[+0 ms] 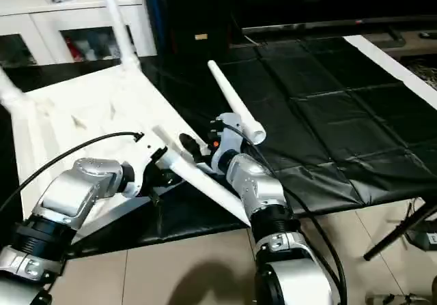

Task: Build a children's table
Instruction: Insert table leg to table base

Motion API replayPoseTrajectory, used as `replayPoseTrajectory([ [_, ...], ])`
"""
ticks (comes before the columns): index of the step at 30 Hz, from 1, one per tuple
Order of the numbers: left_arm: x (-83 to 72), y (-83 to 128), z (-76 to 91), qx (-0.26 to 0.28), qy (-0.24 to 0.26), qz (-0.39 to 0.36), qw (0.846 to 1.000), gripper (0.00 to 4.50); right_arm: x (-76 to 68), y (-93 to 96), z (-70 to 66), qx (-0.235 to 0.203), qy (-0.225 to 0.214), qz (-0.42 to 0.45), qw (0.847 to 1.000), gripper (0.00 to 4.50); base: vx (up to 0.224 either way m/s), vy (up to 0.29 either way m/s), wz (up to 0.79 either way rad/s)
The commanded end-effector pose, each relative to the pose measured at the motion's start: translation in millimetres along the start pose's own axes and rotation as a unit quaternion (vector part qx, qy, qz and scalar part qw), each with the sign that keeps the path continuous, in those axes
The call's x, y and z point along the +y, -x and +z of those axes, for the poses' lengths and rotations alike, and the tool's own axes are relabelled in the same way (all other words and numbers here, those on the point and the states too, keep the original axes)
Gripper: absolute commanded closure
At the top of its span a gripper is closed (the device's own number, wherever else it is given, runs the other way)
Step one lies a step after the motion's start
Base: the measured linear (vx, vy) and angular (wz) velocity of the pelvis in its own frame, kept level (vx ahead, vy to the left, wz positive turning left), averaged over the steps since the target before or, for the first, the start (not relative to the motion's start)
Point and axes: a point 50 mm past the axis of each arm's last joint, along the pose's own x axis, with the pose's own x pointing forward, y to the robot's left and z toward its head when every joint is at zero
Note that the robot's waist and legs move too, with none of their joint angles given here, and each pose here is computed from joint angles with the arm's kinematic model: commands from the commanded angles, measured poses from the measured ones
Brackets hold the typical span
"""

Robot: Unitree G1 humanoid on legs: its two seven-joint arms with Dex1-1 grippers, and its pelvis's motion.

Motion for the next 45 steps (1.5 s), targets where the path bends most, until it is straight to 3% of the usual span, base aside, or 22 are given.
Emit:
replayPoseTrajectory([
  [1,15.7,11,-1.1,0.000,0.022,0.055,0.998,4.50,-2.1,3.0,-2.7,0.024,0.020,0.008,0.999,0.03,0.000,0.000,0.00],
  [8,19.0,11,-3.1,0.000,0.032,0.072,0.997,4.50,8.0,2.9,13.1,0.009,0.070,0.049,0.996,0.03,0.000,0.000,0.00],
  [12,20.2,12,-3.6,0.001,0.032,0.075,0.997,4.50,16.7,3.8,23.8,-0.014,0.076,0.082,0.994,0.03,0.000,0.000,0.00],
  [15,21.0,12,-3.4,0.002,0.032,0.079,0.996,4.50,30.1,10.6,34.2,-0.018,0.078,0.145,0.986,0.03,0.000,0.000,0.00],
  [16,21.4,12,-3.3,0.002,0.031,0.080,0.996,4.50,37.2,15.5,34.1,0.005,0.078,0.178,0.981,0.03,0.000,0.000,0.00],
  [19,22.0,12,-3.1,0.003,0.031,0.082,0.996,4.50,39.3,20.4,21.2,0.071,0.101,0.183,0.975,0.03,0.000,0.000,0.00],
  [22,22.7,13,-2.9,0.004,0.029,0.084,0.996,4.50,34.6,25.3,-6.3,0.158,0.145,0.150,0.965,0.03,0.000,0.000,0.00],
  [23,22.7,13,-2.9,0.004,0.029,0.084,0.996,4.50,34.2,25.6,-8.0,0.163,0.149,0.148,0.964,0.03,0.000,0.000,0.00],
  [24,23.1,13,-2.8,0.004,0.029,0.085,0.996,4.50,31.9,27.6,-19.2,0.193,0.164,0.137,0.958,0.03,0.000,0.000,0.00],
  [27,24.5,13,-2.7,0.005,0.029,0.087,0.996,4.50,28.3,29.1,-31.4,0.224,0.155,0.114,0.955,0.03,0.000,0.000,0.00],
  [35,27.7,17,-2.2,0.004,0.026,0.093,0.995,4.50,22.3,30.1,-29.3,0.225,0.135,0.087,0.961,0.73,0.000,0.000,0.00],
  [45,30.8,19,-1.4,0.004,0.014,0.094,0.995,4.50,20.1,26.6,-18.9,0.182,0.073,0.066,0.978,1.40,0.000,0.000,0.00],
])
